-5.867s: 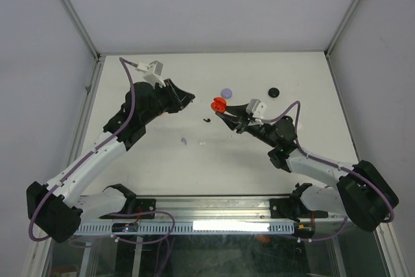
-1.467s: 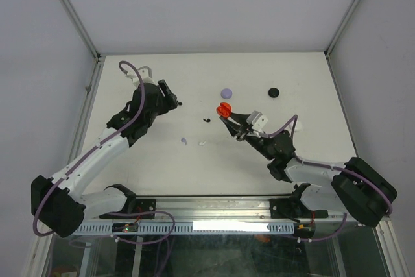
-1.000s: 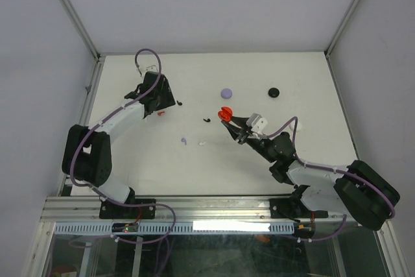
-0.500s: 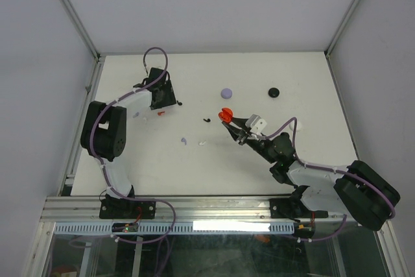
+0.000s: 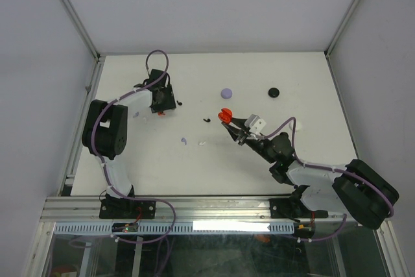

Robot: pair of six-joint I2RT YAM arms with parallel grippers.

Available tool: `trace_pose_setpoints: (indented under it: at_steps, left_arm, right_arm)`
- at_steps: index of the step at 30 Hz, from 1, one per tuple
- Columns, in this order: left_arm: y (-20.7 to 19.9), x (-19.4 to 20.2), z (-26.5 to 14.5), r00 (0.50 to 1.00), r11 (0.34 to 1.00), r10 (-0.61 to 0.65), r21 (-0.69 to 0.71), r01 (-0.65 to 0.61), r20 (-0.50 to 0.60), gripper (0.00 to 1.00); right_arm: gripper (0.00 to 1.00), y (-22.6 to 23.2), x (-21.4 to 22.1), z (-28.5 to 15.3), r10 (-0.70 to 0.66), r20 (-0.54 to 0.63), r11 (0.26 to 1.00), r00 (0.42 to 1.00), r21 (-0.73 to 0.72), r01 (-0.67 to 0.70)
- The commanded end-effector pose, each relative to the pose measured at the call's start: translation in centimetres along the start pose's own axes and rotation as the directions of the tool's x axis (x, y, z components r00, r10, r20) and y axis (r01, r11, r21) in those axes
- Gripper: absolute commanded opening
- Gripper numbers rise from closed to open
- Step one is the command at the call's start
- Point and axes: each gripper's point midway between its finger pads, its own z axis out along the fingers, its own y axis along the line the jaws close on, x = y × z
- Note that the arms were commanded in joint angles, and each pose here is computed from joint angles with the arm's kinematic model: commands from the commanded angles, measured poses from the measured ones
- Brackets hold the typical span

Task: Insert the wireless bluetooth earbuds into the charging case
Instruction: Pick up the earbud from the center of the board.

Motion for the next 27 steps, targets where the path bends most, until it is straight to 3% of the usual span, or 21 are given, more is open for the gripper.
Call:
trace_pose_setpoints:
  at_steps: [1, 17, 22, 27]
  left_arm:
    - [-0.9, 0.1, -1.7, 0.999, 0.998, 0.033, 0.047, -0.033, 0.000, 0.53]
    - [-0.6, 1.5, -3.3, 0.997, 0.997, 0.072, 0.033, -0.071, -0.031, 0.49]
    - [-1.6, -0.5, -5.6, 0.998, 0.995, 0.059, 0.076, -0.061, 0.035, 0.50]
    - [-1.0, -2.7, -7.1, 0.990, 0.994, 0.100, 0.031, -0.103, 0.105, 0.53]
  right_arm:
    - [0.00, -0.6, -1.7, 0.4, -0.012, 0.064, 1.000, 0.998, 0.026, 0.011]
    - [0.00, -0.5, -1.7, 0.4, 0.000, 0.066, 1.000, 0.998, 0.022, -0.002]
    - [0.00, -0.4, -1.8, 0.3, 0.001, 0.069, 1.000, 0.998, 0.022, -0.002]
    - [0.00, -0.5, -1.8, 0.3, -0.002, 0.067, 1.000, 0.998, 0.023, 0.001]
